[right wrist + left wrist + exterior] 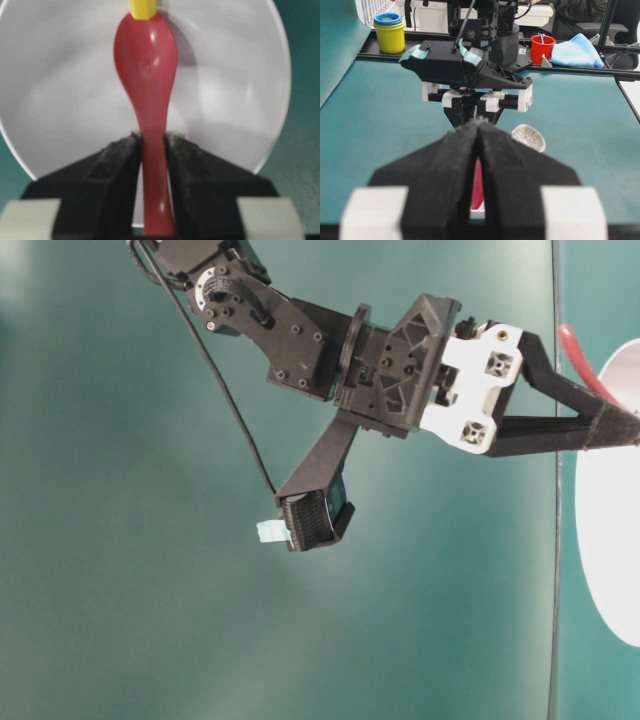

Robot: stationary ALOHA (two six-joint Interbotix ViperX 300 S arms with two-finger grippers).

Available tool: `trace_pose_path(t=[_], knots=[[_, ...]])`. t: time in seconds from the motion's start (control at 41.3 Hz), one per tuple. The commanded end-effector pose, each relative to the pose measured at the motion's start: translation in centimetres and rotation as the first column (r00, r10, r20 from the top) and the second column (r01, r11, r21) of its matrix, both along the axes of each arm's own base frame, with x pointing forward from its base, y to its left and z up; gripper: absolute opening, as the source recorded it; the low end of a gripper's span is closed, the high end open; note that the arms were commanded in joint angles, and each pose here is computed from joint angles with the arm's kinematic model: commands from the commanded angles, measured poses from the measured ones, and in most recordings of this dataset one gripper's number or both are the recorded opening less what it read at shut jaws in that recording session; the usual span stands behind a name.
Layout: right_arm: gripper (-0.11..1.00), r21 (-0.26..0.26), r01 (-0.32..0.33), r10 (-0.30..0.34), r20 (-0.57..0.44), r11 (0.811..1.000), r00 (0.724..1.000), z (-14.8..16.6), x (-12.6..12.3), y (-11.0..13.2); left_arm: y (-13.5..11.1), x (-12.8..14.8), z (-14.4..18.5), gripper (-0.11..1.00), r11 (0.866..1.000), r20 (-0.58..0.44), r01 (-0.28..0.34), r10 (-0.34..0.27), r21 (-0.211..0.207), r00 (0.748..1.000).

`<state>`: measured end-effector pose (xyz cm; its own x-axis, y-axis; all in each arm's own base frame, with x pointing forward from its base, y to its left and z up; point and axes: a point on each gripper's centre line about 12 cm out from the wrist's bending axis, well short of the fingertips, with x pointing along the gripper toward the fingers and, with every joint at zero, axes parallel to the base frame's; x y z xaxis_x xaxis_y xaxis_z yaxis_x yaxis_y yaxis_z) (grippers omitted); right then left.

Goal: Scoop the yellow hexagonal prism block from the bowl with a spoon using the right arm.

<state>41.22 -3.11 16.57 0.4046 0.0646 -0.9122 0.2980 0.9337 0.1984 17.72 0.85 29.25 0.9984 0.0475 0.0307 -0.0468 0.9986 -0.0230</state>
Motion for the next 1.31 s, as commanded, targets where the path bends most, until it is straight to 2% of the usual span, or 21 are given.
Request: trace_pose_path(t=[0.0, 1.284], knots=[[0.24, -0.003, 0.007, -0.007, 0.046, 1.000, 0.999, 1.4, 0.6, -0.2, 0.0, 0.2, 1.2, 0.00, 1.000, 0.027, -0.001, 0.001, 0.006, 1.000], [0.24, -0.007, 0.012, -0.011, 0.050, 1.000, 0.999, 0.5, 0.8, -0.3, 0.0, 0.1, 1.3, 0.00, 1.000, 0.033, -0.001, 0.001, 0.006, 0.999]])
